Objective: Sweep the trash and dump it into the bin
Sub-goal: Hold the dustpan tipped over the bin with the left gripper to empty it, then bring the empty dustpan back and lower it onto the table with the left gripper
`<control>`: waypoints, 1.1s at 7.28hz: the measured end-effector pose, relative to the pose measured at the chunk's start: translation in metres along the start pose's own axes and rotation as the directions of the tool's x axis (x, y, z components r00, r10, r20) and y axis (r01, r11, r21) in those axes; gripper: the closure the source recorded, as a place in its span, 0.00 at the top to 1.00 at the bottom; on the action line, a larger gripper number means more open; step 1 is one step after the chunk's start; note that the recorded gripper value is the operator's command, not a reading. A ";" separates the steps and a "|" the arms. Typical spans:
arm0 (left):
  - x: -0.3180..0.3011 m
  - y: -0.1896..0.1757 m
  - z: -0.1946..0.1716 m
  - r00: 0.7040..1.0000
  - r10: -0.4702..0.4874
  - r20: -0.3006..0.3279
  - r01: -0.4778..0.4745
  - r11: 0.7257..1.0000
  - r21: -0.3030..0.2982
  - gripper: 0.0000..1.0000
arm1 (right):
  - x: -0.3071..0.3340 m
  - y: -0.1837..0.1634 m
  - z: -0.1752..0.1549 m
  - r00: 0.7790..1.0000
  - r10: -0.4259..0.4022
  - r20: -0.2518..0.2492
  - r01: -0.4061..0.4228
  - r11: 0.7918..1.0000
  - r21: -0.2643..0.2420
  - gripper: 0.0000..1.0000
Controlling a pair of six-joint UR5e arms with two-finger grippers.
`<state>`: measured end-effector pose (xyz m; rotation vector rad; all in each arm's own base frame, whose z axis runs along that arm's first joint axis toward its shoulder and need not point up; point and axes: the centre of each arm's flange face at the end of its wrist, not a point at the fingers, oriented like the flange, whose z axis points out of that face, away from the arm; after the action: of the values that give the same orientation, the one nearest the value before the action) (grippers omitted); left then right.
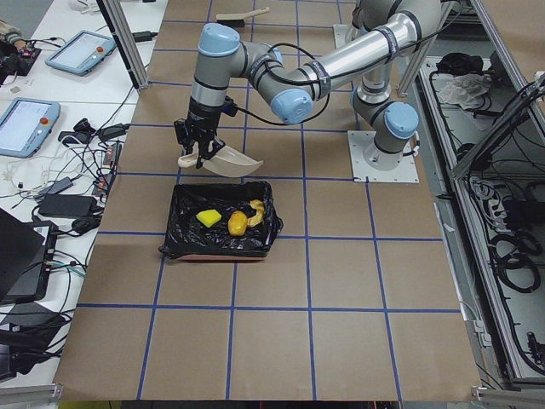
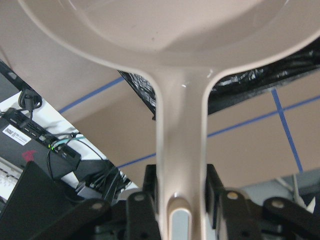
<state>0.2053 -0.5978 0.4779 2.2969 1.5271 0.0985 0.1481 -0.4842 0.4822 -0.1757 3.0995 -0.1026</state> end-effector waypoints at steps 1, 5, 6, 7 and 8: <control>-0.013 -0.022 0.006 0.996 -0.089 -0.014 0.089 0.993 0.075 0.00 | 0.003 0.000 0.002 1.000 0.011 0.000 -0.011 1.000 -0.004 1.00; -0.080 -0.122 0.052 0.915 -0.365 -0.170 0.394 0.898 0.193 0.03 | 0.009 0.008 0.009 0.999 0.032 -0.010 -0.032 0.999 -0.017 1.00; -0.093 -0.141 0.071 0.883 -0.419 -0.211 0.458 0.867 0.197 0.04 | 0.010 0.008 0.009 0.999 0.035 -0.013 -0.035 0.999 -0.016 1.00; -0.106 -0.158 0.090 0.862 -0.447 -0.238 0.494 0.846 0.202 0.06 | 0.010 0.008 0.009 0.999 0.039 -0.015 -0.039 0.999 -0.016 1.00; -0.115 -0.172 0.108 0.849 -0.461 -0.259 0.514 0.833 0.203 0.07 | 0.010 0.008 0.009 0.999 0.042 -0.016 -0.042 0.999 -0.016 1.00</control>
<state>0.0366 -0.6724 0.3348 2.0422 2.3183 -0.0176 0.1375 -0.4776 0.4719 -0.1102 3.1187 -0.0782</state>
